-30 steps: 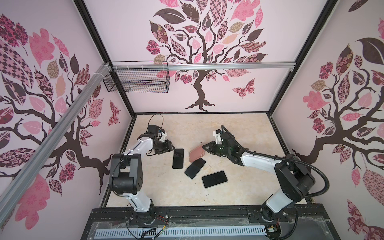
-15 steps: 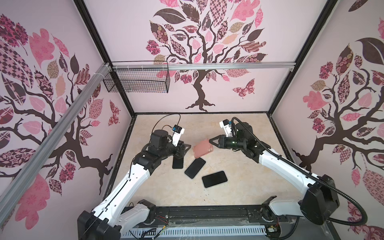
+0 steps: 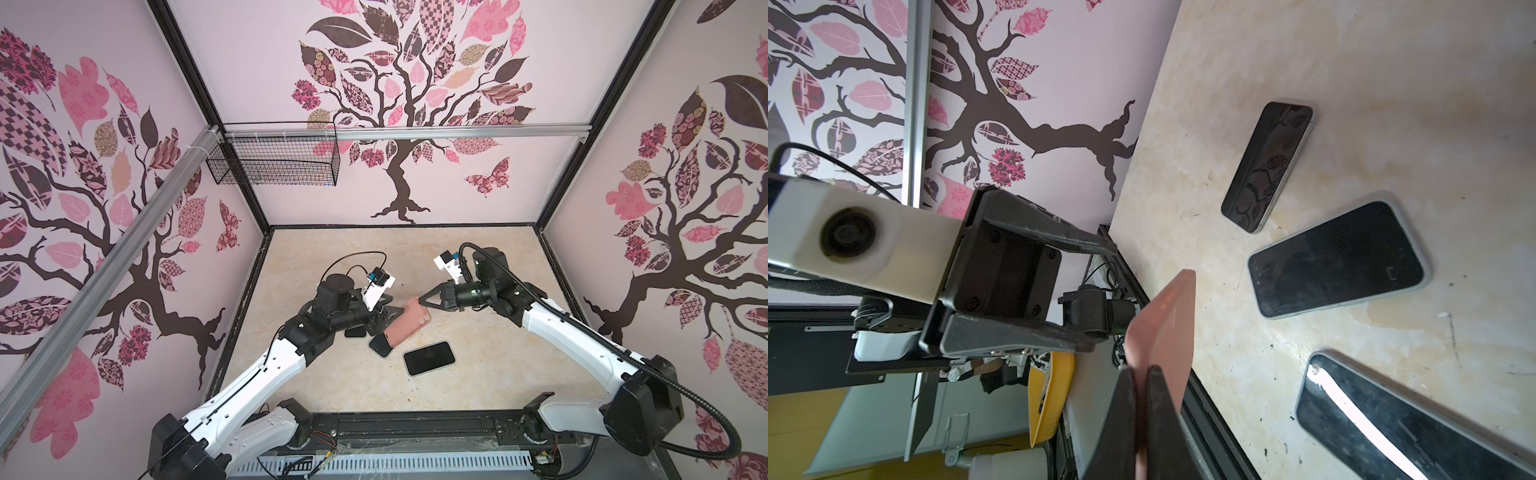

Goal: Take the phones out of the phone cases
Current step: 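Grasp the pink case from the right gripper with the left gripper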

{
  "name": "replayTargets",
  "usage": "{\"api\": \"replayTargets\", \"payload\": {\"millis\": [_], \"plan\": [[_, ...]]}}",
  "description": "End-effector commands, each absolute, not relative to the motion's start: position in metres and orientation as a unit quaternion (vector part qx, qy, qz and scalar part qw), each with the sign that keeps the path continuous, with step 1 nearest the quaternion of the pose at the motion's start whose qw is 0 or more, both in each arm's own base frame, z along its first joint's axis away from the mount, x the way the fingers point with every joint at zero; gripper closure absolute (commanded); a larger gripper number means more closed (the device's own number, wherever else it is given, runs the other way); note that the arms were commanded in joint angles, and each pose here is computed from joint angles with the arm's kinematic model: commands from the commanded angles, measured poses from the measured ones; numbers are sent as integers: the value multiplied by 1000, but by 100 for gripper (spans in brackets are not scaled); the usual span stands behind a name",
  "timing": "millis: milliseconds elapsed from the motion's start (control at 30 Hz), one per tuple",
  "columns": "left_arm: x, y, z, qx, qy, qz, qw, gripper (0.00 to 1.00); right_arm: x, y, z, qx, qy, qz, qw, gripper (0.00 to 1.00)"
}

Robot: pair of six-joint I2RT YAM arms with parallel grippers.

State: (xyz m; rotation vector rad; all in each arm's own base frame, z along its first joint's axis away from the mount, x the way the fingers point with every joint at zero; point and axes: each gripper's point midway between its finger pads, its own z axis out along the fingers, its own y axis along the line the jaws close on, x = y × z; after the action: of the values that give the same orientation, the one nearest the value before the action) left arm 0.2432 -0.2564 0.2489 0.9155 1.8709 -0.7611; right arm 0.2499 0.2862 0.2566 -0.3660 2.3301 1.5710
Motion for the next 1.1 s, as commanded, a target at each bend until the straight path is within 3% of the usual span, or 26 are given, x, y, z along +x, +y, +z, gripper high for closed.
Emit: {"api": "replayTargets", "payload": {"millis": [0, 533, 833, 1000, 1067], "plan": [[249, -258, 236, 377, 755, -293, 448, 50, 238, 286, 285, -148, 788, 575, 163, 100], [237, -272, 222, 400, 753, -339, 397, 68, 230, 282, 292, -169, 785, 572, 168, 100], [237, -269, 221, 394, 759, -332, 397, 86, 228, 280, 294, -179, 783, 566, 183, 100], [239, -267, 221, 390, 763, -326, 400, 100, 228, 280, 295, -181, 781, 568, 188, 100], [241, -266, 221, 386, 765, -321, 403, 100, 229, 280, 293, -181, 781, 567, 188, 100]]}}
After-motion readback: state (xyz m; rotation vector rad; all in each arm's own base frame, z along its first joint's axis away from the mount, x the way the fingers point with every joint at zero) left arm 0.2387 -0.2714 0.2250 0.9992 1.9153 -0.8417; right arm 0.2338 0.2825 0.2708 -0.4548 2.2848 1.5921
